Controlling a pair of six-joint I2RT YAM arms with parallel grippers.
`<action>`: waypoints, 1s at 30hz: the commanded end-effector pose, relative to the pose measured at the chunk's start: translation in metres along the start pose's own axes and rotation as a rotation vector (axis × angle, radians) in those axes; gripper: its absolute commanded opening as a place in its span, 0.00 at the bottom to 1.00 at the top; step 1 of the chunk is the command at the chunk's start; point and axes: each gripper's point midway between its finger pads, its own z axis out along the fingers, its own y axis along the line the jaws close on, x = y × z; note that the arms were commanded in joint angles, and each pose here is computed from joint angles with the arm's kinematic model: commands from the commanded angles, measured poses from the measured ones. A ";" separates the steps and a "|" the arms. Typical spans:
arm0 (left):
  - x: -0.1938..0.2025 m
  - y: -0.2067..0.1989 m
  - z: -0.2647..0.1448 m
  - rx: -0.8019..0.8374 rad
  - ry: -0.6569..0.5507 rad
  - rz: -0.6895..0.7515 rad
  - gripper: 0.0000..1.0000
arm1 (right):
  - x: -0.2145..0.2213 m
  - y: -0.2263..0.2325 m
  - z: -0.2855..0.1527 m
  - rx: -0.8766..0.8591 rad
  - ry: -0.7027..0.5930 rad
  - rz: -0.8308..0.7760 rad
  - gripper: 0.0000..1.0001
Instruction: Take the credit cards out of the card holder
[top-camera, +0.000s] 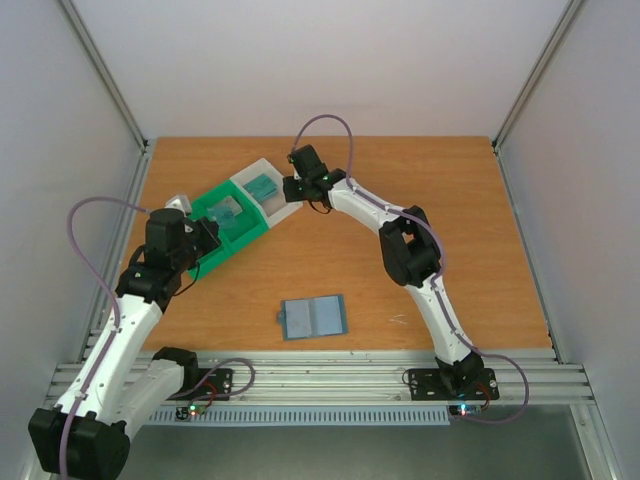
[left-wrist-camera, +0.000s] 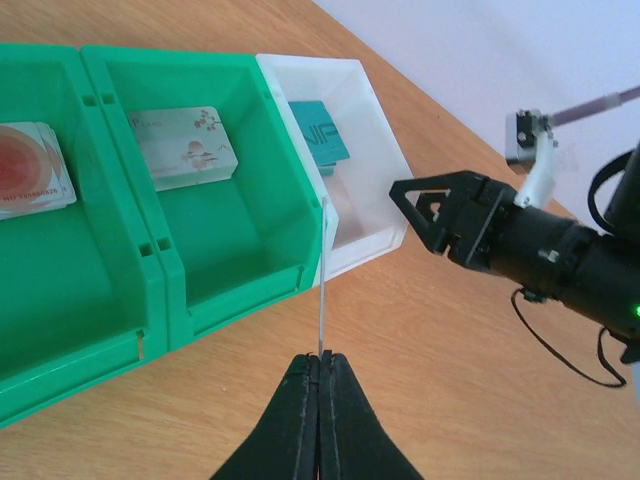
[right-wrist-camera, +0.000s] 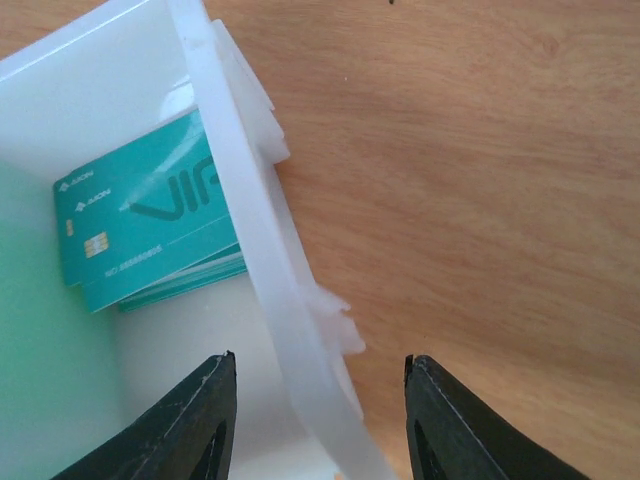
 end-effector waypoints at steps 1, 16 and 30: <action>0.001 -0.006 -0.002 0.042 -0.002 0.015 0.00 | 0.002 -0.009 0.009 0.057 0.039 -0.075 0.45; 0.004 -0.021 -0.014 0.113 0.027 0.066 0.00 | 0.036 0.001 -0.012 0.050 0.115 -0.117 0.17; 0.017 -0.030 -0.004 0.160 0.123 -0.009 0.00 | 0.109 -0.004 -0.050 0.080 0.185 0.014 0.15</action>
